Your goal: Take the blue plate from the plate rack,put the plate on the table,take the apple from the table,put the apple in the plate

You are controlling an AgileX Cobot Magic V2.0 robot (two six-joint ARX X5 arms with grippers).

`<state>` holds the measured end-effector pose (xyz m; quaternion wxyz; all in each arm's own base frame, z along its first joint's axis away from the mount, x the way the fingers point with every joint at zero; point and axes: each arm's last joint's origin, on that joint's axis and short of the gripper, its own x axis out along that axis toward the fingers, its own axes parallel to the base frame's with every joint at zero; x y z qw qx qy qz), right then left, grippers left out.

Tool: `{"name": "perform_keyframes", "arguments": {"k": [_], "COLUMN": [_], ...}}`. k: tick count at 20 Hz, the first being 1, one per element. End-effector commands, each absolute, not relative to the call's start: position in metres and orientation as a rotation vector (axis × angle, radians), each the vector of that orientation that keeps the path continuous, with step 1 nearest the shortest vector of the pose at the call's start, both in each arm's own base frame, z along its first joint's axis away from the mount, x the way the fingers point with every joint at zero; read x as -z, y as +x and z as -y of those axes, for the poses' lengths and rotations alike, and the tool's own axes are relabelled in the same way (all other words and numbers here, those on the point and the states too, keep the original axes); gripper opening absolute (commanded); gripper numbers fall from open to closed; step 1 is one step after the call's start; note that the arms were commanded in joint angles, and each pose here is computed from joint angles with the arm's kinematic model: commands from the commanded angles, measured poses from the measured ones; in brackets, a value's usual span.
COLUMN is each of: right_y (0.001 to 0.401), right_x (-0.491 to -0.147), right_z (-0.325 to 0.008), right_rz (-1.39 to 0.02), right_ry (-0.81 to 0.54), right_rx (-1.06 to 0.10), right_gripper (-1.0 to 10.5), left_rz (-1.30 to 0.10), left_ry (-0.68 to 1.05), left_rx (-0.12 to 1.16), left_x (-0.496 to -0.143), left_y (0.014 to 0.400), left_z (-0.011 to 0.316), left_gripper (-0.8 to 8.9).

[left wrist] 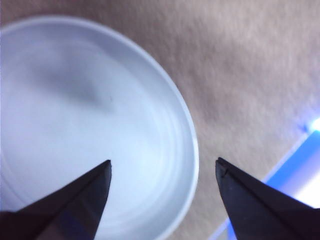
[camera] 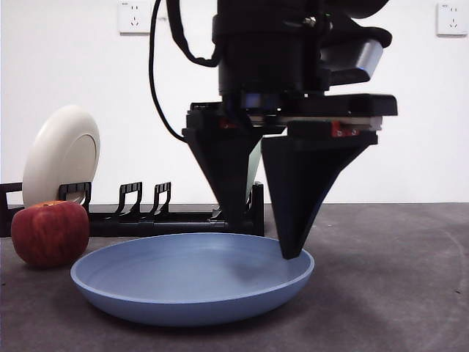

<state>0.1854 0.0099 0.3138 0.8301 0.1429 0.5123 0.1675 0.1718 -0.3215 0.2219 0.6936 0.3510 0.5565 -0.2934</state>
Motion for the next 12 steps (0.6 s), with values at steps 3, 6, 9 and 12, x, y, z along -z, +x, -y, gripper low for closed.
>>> {"name": "perform_keyframes", "arguments": {"k": [3,6,9,12], "right_y": [0.188,0.191,0.195,0.200], "right_x": [-0.317,-0.320,-0.325,-0.329], "right_z": [-0.014,-0.028,-0.052,-0.083], "right_rz": [-1.050,-1.022,-0.969,-0.942], "right_ry": [0.328,0.325,0.314,0.261], "right_rx": [-0.430,-0.481,-0.555,-0.601], "right_gripper": [0.0,0.8,1.1,3.7], "left_rz": [-1.234,-1.184,-1.089,-1.036], "left_ry": [0.763,0.726,0.635,0.527], "left_rx": [0.700,0.715,0.739,0.712], "left_x": [-0.256,-0.295,-0.338,-0.371], "left_y": [0.159,0.146,0.130,0.112], "left_z": [0.303,0.277,0.244,0.204], "left_gripper": [3.28,0.10,-0.09,-0.09]}}
